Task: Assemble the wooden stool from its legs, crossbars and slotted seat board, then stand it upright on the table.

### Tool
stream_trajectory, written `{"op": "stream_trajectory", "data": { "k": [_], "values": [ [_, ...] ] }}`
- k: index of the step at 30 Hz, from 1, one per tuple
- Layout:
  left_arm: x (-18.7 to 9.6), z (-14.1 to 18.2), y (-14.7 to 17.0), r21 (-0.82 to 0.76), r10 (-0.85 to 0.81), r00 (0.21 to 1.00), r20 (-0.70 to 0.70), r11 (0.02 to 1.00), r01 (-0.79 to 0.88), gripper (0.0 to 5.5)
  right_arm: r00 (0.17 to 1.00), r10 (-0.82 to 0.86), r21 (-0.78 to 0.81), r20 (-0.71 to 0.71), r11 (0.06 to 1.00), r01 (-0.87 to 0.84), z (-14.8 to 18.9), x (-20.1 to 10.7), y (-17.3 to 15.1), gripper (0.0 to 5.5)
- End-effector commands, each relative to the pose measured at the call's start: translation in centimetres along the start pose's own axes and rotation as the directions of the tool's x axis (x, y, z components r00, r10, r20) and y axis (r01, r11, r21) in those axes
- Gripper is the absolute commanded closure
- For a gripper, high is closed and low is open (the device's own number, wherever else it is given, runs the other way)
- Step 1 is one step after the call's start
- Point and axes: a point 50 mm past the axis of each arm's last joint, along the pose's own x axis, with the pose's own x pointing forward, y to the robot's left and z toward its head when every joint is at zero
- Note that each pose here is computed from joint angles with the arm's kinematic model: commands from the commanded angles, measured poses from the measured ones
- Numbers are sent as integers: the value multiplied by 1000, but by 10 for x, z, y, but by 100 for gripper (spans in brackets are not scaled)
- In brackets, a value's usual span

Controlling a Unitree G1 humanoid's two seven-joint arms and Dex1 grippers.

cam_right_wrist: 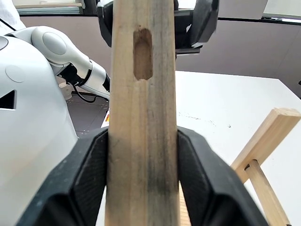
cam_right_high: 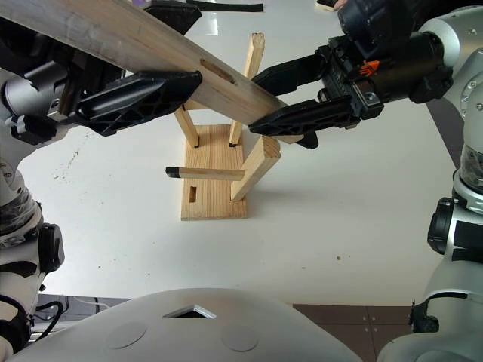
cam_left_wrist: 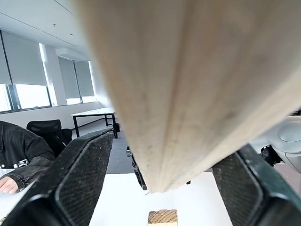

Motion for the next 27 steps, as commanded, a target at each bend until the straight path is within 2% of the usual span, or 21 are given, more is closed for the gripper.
{"op": "stream_trajectory", "data": {
  "k": [1,9,14,19,27],
  "values": [
    [-1,-4,-7,1,-44,999,-14,999,44,222,1000,18,-41,-16,999,-19,7,2,-1,345],
    [-3,-5,-9,11,-58,998,-8,998,58,327,1000,12,-50,-22,999,-13,7,2,-4,345],
    [-2,-6,-3,9,-27,1000,4,1000,27,330,999,9,-59,-35,998,-11,5,4,-6,345],
    [-3,-20,1,3,24,998,-57,1000,-23,335,997,-8,-94,-77,996,1,0,4,-8,345],
    [-8,-26,8,10,68,995,-79,998,-67,341,996,-17,-131,-82,991,6,6,1,-9,345]
  ]
}}
